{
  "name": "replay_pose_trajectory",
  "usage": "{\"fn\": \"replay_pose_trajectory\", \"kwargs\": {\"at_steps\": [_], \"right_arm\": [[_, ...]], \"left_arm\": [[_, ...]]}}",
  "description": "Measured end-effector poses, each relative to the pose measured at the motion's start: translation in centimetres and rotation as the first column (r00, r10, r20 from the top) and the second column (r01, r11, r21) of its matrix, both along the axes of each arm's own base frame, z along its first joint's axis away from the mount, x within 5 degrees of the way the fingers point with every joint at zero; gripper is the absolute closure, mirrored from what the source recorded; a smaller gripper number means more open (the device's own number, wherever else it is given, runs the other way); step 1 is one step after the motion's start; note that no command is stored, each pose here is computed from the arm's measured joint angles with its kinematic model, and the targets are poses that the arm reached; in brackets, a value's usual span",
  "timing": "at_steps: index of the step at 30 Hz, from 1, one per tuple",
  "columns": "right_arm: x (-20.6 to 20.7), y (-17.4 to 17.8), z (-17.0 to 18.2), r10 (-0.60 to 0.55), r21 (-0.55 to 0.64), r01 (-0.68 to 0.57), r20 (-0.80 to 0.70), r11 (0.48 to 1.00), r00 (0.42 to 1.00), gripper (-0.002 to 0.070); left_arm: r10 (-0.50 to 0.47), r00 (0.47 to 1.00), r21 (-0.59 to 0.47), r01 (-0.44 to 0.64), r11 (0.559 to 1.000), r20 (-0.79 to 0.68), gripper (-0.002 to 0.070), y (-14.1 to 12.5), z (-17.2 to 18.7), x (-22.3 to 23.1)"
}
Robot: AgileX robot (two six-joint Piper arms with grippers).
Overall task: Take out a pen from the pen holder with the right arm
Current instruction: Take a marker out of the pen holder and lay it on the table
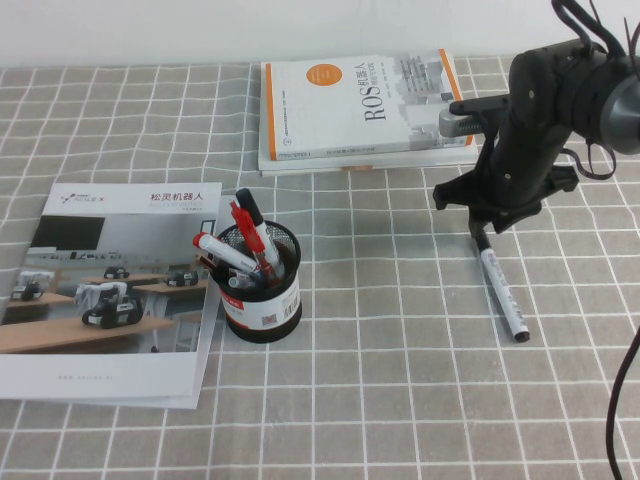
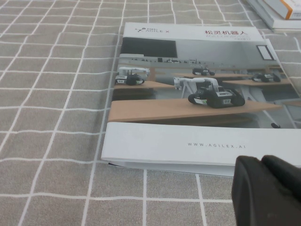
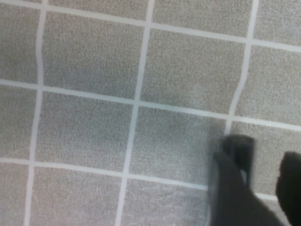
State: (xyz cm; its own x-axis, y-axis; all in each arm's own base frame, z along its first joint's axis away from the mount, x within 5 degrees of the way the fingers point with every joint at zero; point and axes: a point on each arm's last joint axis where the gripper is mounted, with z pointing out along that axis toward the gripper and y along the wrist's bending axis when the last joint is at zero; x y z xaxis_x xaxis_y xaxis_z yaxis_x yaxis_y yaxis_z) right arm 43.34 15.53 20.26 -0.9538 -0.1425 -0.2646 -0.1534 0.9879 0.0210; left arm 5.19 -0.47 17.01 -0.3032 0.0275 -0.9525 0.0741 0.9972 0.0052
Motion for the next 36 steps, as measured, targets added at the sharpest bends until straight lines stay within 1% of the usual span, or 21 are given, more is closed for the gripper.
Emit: {"fn": "replay_pose_trajectory", "kwargs": {"at_steps": [2, 5, 13, 15, 18, 21, 23, 25, 27, 30, 36], "right_arm": [[0.0, 0.0, 0.0, 0.000, 0.000, 0.000, 0.001, 1.000, 1.000, 0.0452], [0.0, 0.0, 0.0, 0.000, 0.001, 0.000, 0.004, 1.000, 1.000, 0.0426], [0.0, 0.0, 0.3, 0.000, 0.005, 0.000, 0.009, 1.000, 1.000, 0.0417], [-0.2, 0.0, 1.0, 0.000, 0.010, 0.000, 0.023, 1.000, 1.000, 0.0417], [-0.7, -0.3, 3.3, 0.000, 0.017, -0.001, 0.061, 1.000, 0.998, 0.0423], [-1.8, -0.1, 6.0, 0.019, 0.014, -0.020, 0.113, 1.000, 0.993, 0.0465], [-2.9, 0.1, 7.4, 0.048, 0.007, -0.050, 0.134, 0.999, 0.990, 0.0517], [-4.5, 0.4, 8.8, 0.088, 0.005, -0.090, 0.151, 0.996, 0.985, 0.0597], [-6.1, 0.5, 9.9, 0.115, 0.007, -0.117, 0.169, 0.993, 0.979, 0.0646], [-9.1, 0.1, 11.9, 0.133, 0.023, -0.142, 0.223, 0.990, 0.966, 0.0675], [-14.9, -2.1, 14.7, 0.141, 0.047, -0.162, 0.292, 0.986, 0.946, 0.0687]], "left_arm": [[0.000, 1.000, 0.000, 0.000, 1.000, 0.000, 0.0678, 0.0, 0.0, 0.0], [0.000, 1.000, 0.000, 0.000, 1.000, 0.000, 0.0678, 0.0, 0.0, 0.0], [0.000, 1.000, 0.000, 0.000, 1.000, 0.000, 0.0678, 0.0, 0.0, 0.0], [0.000, 1.000, 0.000, 0.000, 1.000, 0.000, 0.0678, 0.0, 0.0, 0.0], [0.000, 1.000, 0.000, 0.000, 1.000, 0.000, 0.0678, 0.0, 0.0, 0.0], [0.000, 1.000, 0.000, 0.000, 1.000, 0.000, 0.0678, 0.0, 0.0, 0.0], [0.000, 1.000, 0.000, 0.000, 1.000, 0.000, 0.0678, 0.0, 0.0, 0.0], [0.000, 1.000, 0.000, 0.000, 1.000, 0.000, 0.0678, 0.0, 0.0, 0.0], [0.000, 1.000, 0.000, 0.000, 1.000, 0.000, 0.0678, 0.0, 0.0, 0.0], [0.000, 1.000, 0.000, 0.000, 1.000, 0.000, 0.0678, 0.0, 0.0, 0.0], [0.000, 1.000, 0.000, 0.000, 1.000, 0.000, 0.0678, 0.0, 0.0, 0.0]]}}
